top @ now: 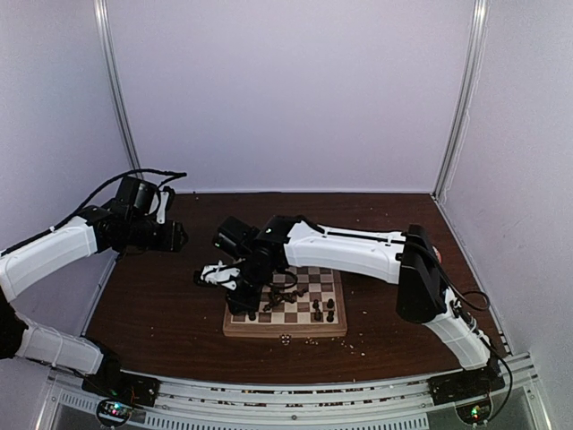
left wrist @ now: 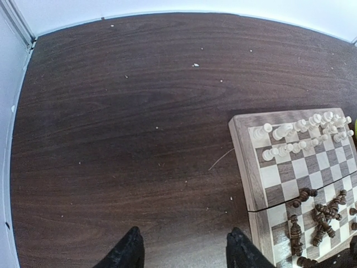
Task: Set up the chess pieces on the board
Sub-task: Place the rook at h8.
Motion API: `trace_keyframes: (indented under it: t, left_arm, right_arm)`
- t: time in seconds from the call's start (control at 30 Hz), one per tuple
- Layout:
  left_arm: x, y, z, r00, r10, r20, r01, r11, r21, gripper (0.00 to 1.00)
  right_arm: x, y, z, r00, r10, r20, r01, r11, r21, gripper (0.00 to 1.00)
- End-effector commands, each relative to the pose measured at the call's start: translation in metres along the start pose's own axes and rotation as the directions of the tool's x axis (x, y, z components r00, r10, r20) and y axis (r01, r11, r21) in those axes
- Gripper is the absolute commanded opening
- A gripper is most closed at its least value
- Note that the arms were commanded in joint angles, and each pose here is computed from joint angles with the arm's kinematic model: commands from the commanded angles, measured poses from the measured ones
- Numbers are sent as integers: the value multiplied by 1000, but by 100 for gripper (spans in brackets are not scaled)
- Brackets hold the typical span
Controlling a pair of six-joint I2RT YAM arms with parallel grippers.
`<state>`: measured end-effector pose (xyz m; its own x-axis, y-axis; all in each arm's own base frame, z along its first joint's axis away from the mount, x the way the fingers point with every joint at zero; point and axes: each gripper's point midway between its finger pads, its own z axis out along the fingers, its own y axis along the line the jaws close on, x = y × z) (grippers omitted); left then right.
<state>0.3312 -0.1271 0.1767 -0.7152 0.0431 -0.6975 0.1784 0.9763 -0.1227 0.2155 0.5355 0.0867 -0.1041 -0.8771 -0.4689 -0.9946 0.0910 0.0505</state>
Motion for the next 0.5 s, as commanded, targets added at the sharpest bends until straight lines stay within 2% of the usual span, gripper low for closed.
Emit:
trace_keyframes:
  t: [0.0, 0.47]
  left_arm:
    - [-8, -2, 0, 1000, 4, 21, -4, 1000, 13, 53]
    - [-6, -5, 4, 1000, 3, 12, -3, 999, 33, 53]
  right_arm:
    - [10, 3, 13, 999, -10, -37, 10, 1000, -4, 10]
    - [20, 1, 22, 998, -9, -69, 9, 1000, -1, 12]
